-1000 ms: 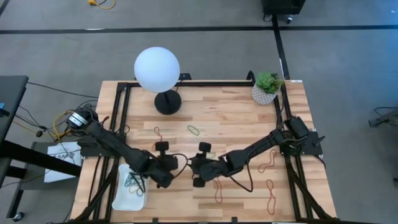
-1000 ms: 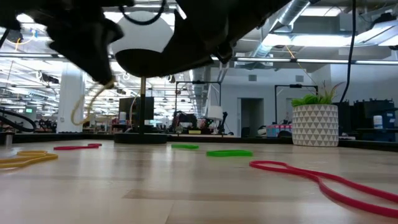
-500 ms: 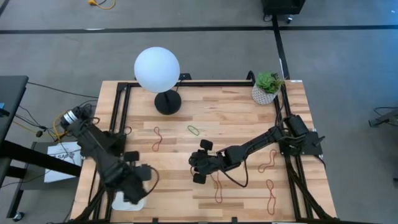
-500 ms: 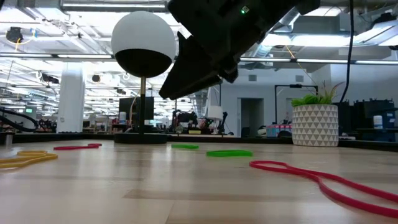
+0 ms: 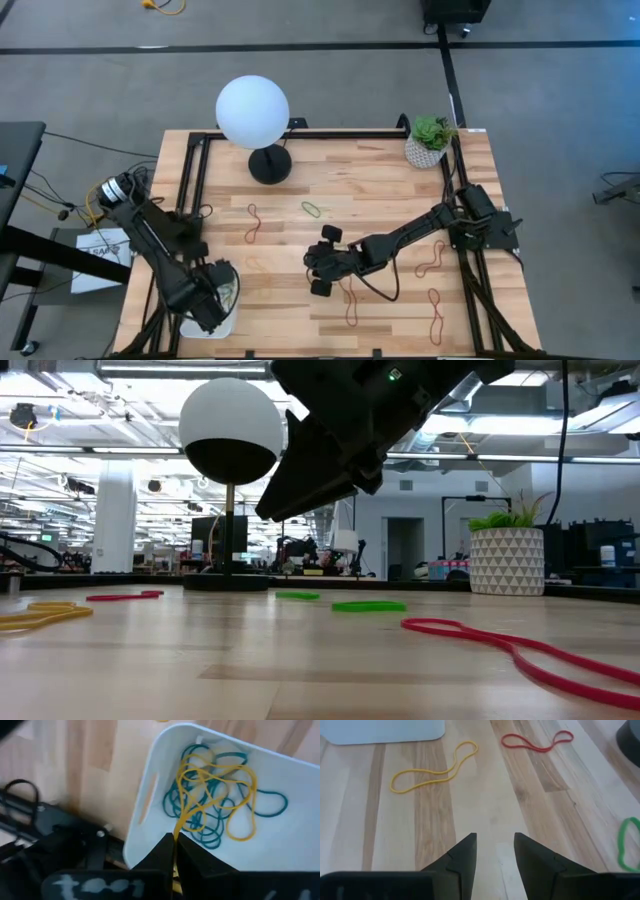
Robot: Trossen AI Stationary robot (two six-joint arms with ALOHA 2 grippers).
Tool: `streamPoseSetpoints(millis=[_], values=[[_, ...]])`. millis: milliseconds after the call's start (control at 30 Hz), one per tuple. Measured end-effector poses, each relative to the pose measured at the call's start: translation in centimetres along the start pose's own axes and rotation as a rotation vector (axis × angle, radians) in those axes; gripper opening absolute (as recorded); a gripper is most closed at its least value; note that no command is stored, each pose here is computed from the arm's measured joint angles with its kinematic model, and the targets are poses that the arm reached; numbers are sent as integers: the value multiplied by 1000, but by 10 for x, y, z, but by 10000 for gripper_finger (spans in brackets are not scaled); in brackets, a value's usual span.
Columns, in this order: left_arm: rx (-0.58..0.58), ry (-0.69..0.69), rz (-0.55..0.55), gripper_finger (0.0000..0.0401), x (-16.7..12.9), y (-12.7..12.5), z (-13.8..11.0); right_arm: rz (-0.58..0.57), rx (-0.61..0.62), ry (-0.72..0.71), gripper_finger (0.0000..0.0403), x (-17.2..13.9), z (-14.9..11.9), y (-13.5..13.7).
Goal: Pick and place items into bin
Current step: Put the right yellow rubber band into the white bin, then put the yellow rubber band into the white bin
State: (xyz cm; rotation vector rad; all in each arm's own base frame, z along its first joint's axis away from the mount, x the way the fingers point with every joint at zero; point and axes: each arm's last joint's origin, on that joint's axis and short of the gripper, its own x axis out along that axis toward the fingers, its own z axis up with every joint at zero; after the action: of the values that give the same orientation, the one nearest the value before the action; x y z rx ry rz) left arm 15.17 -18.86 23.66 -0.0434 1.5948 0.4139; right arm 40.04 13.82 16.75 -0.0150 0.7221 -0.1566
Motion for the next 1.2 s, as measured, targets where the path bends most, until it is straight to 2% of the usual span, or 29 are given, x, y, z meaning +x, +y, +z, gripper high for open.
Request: streamPoseSetpoints(millis=[233, 467, 633, 800, 900, 1000, 1100, 1200], values=[[-16, 43, -55, 5, 14, -3, 4, -3, 2, -2, 127, 0, 0, -1], [-29, 42, -56, 64, 14, -1, 9, 15, 1, 3, 127, 0, 0, 0], [105, 46, -72, 98, 12, 0, 13, 14, 1, 4, 127, 0, 0, 0], [125, 19, -94, 101, -14, 4, 24, 15, 1, 3, 127, 0, 0, 0], [173, -85, -77, 95, -37, 7, 29, 14, 2, 3, 127, 0, 0, -1], [236, -308, -63, 88, -57, 5, 39, 14, 3, 1, 127, 1, 1, -1], [237, -510, -51, 84, -66, -1, 49, 15, 4, 1, 127, 1, 1, -1], [297, -578, -33, 84, -65, -4, 61, 17, 4, 1, 127, 1, 1, -1]])
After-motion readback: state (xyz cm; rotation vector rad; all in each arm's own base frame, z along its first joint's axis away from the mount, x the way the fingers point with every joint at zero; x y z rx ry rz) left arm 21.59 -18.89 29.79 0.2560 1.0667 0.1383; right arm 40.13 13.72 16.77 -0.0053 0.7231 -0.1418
